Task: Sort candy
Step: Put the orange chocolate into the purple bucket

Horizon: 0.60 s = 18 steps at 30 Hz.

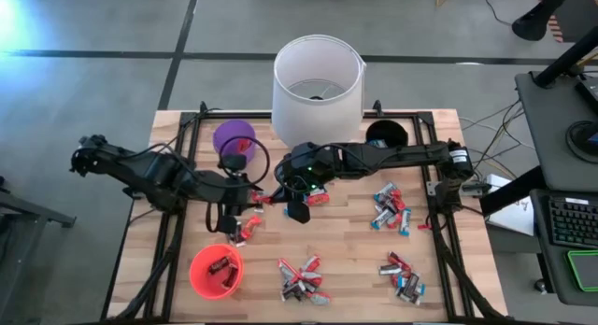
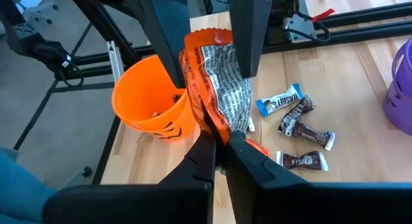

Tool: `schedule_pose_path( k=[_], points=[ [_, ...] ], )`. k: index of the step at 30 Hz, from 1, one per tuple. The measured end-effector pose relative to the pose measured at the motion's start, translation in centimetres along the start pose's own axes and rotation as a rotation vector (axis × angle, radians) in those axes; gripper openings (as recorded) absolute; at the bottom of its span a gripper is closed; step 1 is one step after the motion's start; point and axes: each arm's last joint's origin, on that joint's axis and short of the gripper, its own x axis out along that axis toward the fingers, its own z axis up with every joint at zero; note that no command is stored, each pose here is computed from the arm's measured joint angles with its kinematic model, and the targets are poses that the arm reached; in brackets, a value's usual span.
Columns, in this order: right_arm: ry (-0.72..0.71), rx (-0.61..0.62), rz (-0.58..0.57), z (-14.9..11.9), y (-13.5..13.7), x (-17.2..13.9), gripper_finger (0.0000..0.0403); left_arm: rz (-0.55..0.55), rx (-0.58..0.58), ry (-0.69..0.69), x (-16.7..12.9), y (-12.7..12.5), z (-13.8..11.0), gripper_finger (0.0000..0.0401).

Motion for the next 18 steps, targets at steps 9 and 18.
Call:
schedule_pose_path(
  k=[9,18],
  points=[
    [-0.003,0.002,-0.008,0.0,-0.1,0.0,0.0012,0.011,-0.023,0.016,0.6,0.8,0.0,0.0044],
    [-0.005,0.027,-0.017,0.0,-0.1,0.0,0.0013,0.002,-0.045,0.031,0.6,1.2,-0.2,0.0006]
  ],
)
